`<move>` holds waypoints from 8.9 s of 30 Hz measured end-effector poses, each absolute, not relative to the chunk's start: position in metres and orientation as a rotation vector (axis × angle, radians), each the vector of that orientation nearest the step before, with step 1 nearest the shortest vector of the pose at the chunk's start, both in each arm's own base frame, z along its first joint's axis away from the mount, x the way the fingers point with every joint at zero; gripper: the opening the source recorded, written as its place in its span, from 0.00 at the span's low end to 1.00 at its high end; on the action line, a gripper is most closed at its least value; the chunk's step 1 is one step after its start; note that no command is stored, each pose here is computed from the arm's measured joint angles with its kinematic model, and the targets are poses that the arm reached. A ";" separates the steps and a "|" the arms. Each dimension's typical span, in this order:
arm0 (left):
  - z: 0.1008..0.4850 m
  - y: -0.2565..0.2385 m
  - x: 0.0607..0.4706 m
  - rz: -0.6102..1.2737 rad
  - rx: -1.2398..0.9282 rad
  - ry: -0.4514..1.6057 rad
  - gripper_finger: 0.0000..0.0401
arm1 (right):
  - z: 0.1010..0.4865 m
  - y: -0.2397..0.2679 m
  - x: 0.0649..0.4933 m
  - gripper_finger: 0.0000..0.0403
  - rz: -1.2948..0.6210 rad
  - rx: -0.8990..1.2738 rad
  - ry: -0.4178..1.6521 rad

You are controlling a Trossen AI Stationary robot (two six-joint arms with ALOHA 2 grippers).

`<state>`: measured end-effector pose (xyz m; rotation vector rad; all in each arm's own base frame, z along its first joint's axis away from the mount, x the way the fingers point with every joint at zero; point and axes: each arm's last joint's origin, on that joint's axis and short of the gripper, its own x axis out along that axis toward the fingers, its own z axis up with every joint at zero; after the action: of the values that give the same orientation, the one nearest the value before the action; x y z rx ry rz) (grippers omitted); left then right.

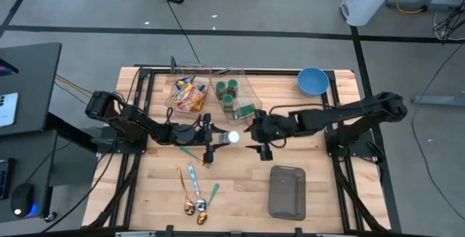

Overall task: Pick & Place Food Item
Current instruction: Put the white spice bottle into the right transparent bin

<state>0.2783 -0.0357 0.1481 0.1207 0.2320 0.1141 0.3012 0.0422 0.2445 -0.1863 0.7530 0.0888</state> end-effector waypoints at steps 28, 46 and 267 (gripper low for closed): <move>0.140 -0.032 0.319 0.148 0.070 0.211 0.51 | 0.213 0.021 0.326 0.76 0.056 -0.148 0.844; 0.141 -0.033 0.323 0.125 0.075 0.236 0.51 | 0.213 0.021 0.327 0.52 0.059 -0.164 0.836; 0.249 -0.086 0.260 -0.046 0.257 0.053 0.88 | 0.232 -0.075 0.382 0.59 0.225 -0.351 1.243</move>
<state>0.2604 -0.0864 0.2486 0.2566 0.0530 -0.0459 0.3824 -0.0747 0.2321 -0.3505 1.2433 0.2253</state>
